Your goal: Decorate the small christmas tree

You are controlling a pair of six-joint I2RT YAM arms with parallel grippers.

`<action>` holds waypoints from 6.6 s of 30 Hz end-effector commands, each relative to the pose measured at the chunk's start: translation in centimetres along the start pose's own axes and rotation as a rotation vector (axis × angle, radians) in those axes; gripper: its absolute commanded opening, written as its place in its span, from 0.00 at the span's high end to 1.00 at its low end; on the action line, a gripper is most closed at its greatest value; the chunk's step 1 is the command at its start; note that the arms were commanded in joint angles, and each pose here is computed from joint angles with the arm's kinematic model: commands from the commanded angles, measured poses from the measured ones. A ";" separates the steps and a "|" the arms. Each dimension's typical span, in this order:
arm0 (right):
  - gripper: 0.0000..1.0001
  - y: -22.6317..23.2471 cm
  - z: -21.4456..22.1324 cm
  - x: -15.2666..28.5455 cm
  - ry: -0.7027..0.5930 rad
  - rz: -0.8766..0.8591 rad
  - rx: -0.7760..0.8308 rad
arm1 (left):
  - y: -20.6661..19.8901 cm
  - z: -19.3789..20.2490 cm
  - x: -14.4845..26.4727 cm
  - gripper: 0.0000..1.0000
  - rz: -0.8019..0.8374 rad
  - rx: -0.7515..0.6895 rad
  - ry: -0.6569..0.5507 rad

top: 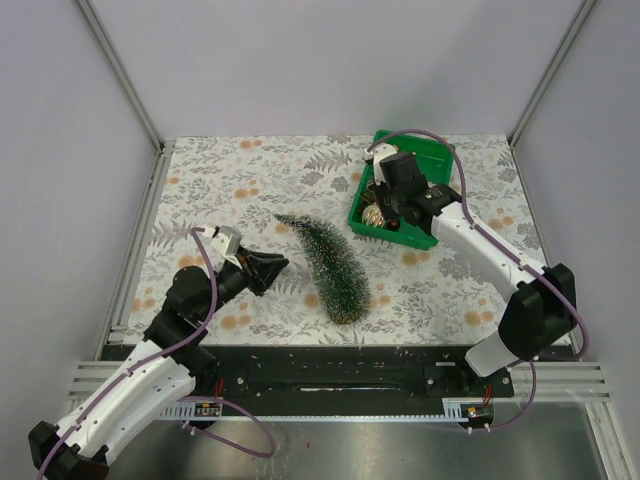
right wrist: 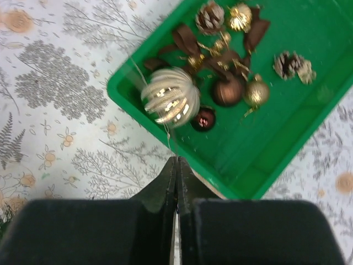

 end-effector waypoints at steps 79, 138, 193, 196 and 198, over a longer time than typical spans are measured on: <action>1.00 7.3 13.1 21.6 0.005 -1.181 -0.666 | -9.5 -1.2 -3.0 0.42 0.751 -0.121 0.212; 0.17 2.9 9.4 23.7 -0.230 -0.598 -0.400 | -9.9 1.3 -1.5 1.00 0.876 -0.130 0.297; 1.00 6.5 18.6 24.2 0.285 -0.908 -0.693 | 1.0 -2.1 3.2 1.00 -0.091 -0.287 0.146; 1.00 6.6 17.9 23.6 0.262 -0.934 -0.689 | 2.3 -2.6 3.2 1.00 -0.256 -0.294 0.107; 1.00 6.8 17.4 22.9 0.237 -0.956 -0.696 | 3.0 -2.6 3.1 1.00 -0.335 -0.303 0.101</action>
Point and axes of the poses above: each gripper's point midway between its finger pads, its own x axis back along the fingers, its own y axis along the line the jaws close on, z = x × y, the point moved 10 cm from there along x, back along the fingers, and after that the axes turned 2 degrees about x, right-handed, at the moved point
